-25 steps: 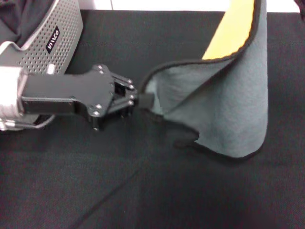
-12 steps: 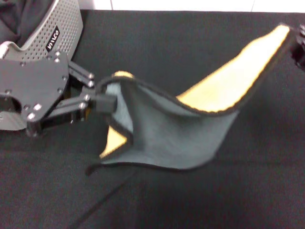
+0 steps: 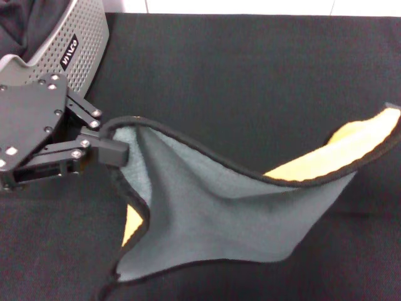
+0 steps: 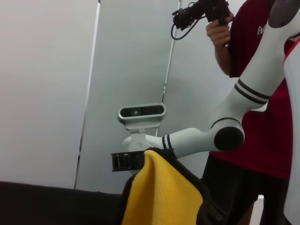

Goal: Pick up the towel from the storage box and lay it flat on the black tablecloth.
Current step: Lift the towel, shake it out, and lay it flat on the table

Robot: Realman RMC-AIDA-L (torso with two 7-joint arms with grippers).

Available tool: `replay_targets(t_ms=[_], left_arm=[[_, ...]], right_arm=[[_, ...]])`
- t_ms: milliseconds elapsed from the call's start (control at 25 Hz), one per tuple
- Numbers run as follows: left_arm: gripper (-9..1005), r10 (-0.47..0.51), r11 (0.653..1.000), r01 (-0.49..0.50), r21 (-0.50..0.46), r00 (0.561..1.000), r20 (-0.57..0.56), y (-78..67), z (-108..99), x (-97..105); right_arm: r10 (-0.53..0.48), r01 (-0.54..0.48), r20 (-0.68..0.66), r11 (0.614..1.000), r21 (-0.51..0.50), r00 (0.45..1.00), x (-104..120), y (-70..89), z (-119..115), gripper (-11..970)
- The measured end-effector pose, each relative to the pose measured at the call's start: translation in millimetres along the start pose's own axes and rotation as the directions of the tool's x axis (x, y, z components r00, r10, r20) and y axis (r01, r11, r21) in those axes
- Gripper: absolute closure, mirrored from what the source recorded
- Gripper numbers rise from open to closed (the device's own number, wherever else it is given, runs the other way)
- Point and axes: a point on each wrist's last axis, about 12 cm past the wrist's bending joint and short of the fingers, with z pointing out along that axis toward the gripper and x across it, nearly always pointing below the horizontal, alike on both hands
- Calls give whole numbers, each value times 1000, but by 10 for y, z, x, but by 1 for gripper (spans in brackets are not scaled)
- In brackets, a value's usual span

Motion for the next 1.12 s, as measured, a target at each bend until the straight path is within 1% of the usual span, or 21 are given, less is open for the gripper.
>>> replay_targets(t_ms=[120, 160, 320, 560, 720, 920, 1040, 1120], left_arm=[[976, -16, 1000, 16, -3, 1000, -11, -2, -48, -36], [976, -22, 1000, 22, -4, 1000, -16, -1, -61, -45], [977, -51, 999, 50, -10, 998, -35, -2, -100, -58], [977, -69, 997, 68, -24, 996, -51, -22, -165, -44], [977, -86, 996, 85, -21, 994, -66, -28, -177, -36], [977, -101, 995, 99, -26, 991, -88, -9, -165, -4], [976, -112, 992, 105, -71, 988, -107, 70, -160, 33], [976, -119, 990, 109, -95, 987, -107, 119, -154, 48]], right_arm=[[9, -9, 8, 1000, -4, 1000, 29, 57, -31, 924], [17, -17, 18, 1000, -16, 1000, 46, 98, -39, 924], [38, -38, 32, 999, -25, 999, 86, 158, -47, 923], [84, -84, 40, 996, 3, 996, 222, 298, -107, 922], [104, -105, 38, 994, 15, 994, 298, 355, -133, 922], [114, -116, 48, 992, 42, 992, 378, 356, -164, 921], [114, -118, 46, 990, 80, 992, 424, 289, -178, 921], [112, -115, 35, 988, 101, 993, 431, 218, -174, 920]])
